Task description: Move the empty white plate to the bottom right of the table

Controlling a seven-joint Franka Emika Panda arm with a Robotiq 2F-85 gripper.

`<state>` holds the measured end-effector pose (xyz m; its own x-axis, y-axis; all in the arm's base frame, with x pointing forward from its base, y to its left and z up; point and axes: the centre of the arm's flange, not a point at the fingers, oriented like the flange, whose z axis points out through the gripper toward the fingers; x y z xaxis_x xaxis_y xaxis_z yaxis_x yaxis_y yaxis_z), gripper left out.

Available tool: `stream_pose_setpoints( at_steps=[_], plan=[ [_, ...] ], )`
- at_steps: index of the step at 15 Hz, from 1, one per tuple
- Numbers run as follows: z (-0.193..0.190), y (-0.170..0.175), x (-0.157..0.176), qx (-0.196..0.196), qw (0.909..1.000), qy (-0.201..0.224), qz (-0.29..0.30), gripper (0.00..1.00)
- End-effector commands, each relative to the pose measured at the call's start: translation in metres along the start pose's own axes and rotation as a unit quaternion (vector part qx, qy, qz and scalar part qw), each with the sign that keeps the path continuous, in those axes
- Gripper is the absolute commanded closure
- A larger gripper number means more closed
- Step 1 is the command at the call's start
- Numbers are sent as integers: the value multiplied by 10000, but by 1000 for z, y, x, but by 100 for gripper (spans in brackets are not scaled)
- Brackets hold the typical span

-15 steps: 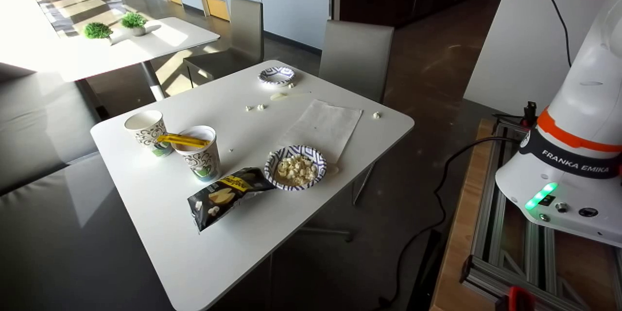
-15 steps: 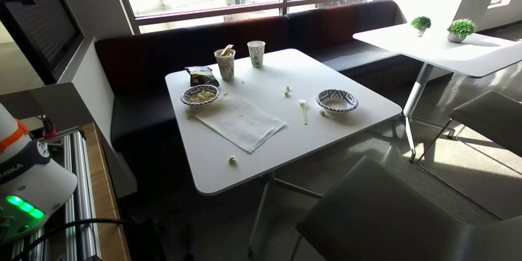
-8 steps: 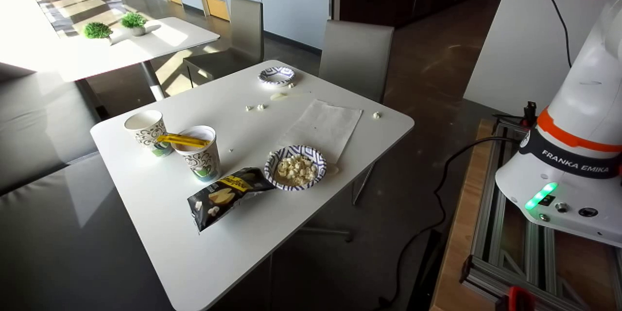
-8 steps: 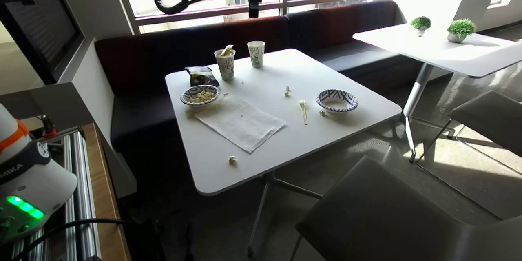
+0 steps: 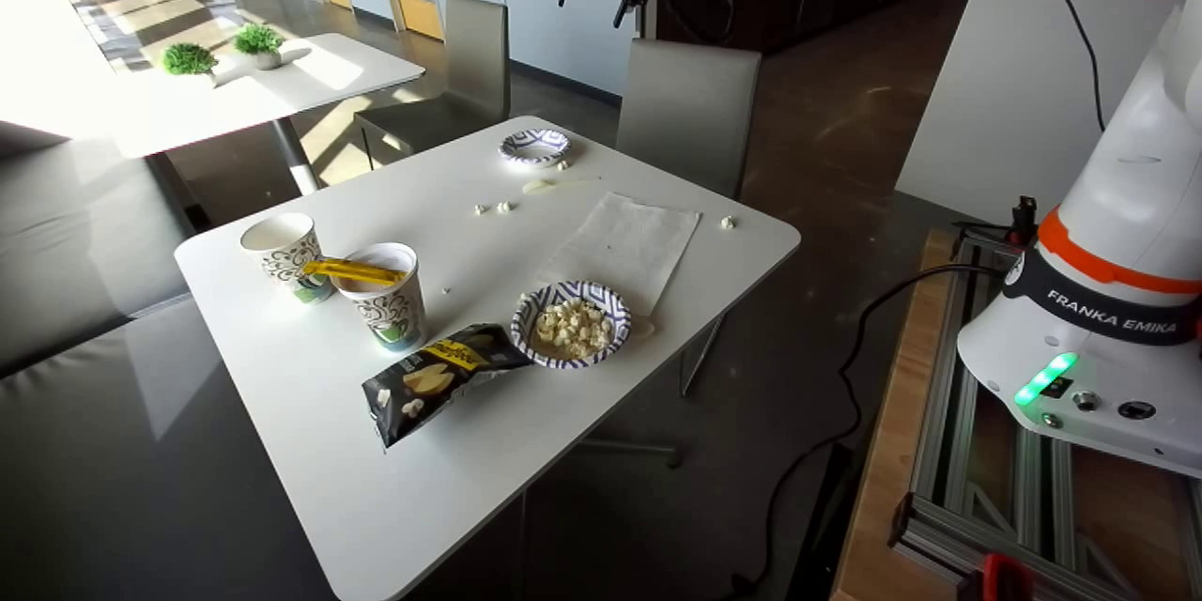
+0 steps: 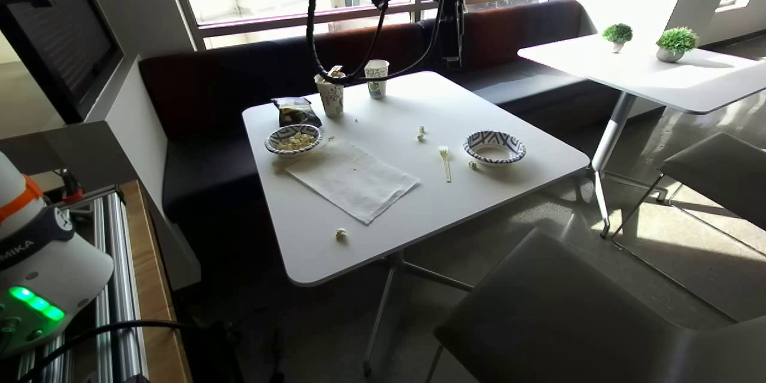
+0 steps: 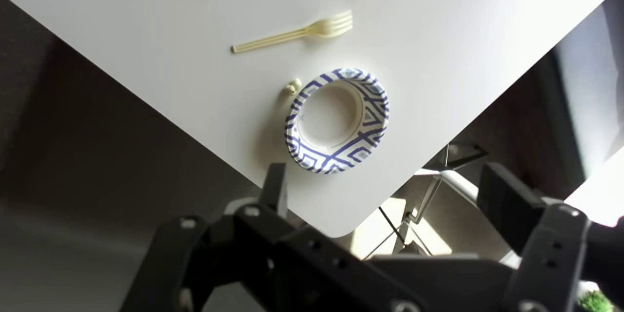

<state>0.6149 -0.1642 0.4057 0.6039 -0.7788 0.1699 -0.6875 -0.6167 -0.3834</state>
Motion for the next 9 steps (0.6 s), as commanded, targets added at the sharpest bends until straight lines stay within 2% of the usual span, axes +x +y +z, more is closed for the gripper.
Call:
stream_pose_setpoints(
  at_steps=[1,2,3,6,9],
  plan=[
    [48,-7,19,-200,9967,588,529,0],
    [57,-6,22,-318,9954,691,582,0],
    [36,2,11,-104,9980,486,380,0],
    [58,4,16,-237,9967,616,477,0],
    [55,1,19,-216,9965,656,480,0]
  ],
)
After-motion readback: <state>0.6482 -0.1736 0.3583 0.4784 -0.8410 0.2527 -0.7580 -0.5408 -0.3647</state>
